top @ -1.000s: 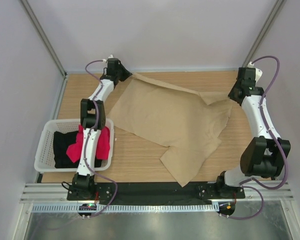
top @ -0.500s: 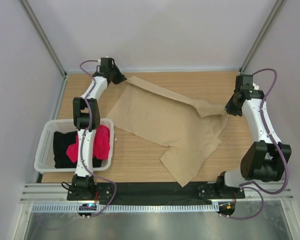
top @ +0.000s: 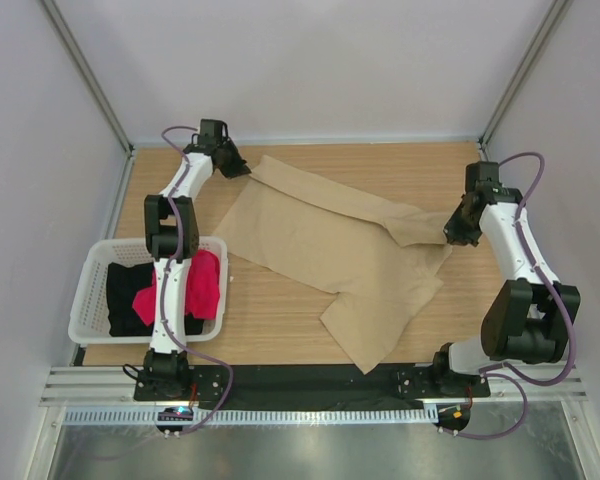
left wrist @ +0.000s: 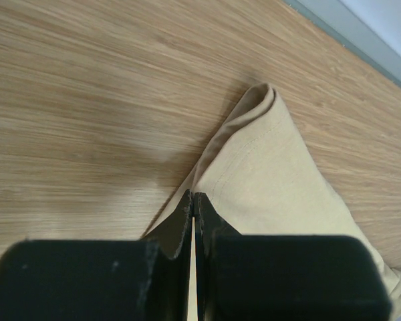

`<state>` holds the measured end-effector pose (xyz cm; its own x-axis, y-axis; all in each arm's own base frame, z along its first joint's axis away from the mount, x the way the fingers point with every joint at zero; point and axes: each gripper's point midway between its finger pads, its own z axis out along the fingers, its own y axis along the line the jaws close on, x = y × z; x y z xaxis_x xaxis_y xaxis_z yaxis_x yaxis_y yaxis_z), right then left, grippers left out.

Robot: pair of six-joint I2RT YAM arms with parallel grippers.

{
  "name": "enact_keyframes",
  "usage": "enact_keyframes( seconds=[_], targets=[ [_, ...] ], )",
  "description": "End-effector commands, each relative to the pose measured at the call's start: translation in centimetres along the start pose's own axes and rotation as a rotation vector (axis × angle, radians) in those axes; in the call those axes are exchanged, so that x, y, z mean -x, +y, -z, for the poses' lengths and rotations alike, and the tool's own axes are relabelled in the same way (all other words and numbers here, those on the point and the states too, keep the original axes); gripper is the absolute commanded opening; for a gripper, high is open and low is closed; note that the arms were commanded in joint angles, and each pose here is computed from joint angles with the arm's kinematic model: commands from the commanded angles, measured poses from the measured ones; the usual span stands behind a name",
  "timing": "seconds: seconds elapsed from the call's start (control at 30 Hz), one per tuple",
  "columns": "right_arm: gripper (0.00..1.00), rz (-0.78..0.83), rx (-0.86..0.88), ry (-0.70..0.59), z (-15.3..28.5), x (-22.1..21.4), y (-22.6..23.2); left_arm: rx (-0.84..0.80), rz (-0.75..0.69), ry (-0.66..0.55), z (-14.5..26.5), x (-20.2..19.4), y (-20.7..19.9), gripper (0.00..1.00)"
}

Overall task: Fold and stack the t-shirts
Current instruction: Fold the tshirt

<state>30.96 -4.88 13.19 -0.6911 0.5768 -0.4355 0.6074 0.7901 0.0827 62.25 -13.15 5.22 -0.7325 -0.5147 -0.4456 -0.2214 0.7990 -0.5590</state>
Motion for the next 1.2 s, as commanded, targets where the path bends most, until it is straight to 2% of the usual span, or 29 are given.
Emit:
enact_keyframes(
  seconds=[0.0,0.27,0.63,0.93,1.17],
  targets=[
    [0.01,-0.012,0.007,0.0,0.3,-0.4,0.0,0.0,-0.032,0.0,1.3,0.7,-0.2,0.0],
    [0.01,0.008,-0.032,-0.007,-0.2,-0.5,-0.6,0.012,-0.03,0.015,1.0,0.2,0.3,0.0],
    [0.01,0.039,-0.095,-0.073,-0.6,2.7,-0.7,0.007,-0.027,0.043,0.8,-0.6,0.4,0.0],
    [0.01,0.051,-0.115,-0.025,-1.7,1.3,-1.2,0.029,-0.011,0.085,0.1,-2.1,1.6,0.01],
    [0.03,0.059,-0.128,0.008,-2.2,0.2,-1.7,0.066,-0.033,0.06,1.1,-1.4,1.9,0.03]
  ],
)
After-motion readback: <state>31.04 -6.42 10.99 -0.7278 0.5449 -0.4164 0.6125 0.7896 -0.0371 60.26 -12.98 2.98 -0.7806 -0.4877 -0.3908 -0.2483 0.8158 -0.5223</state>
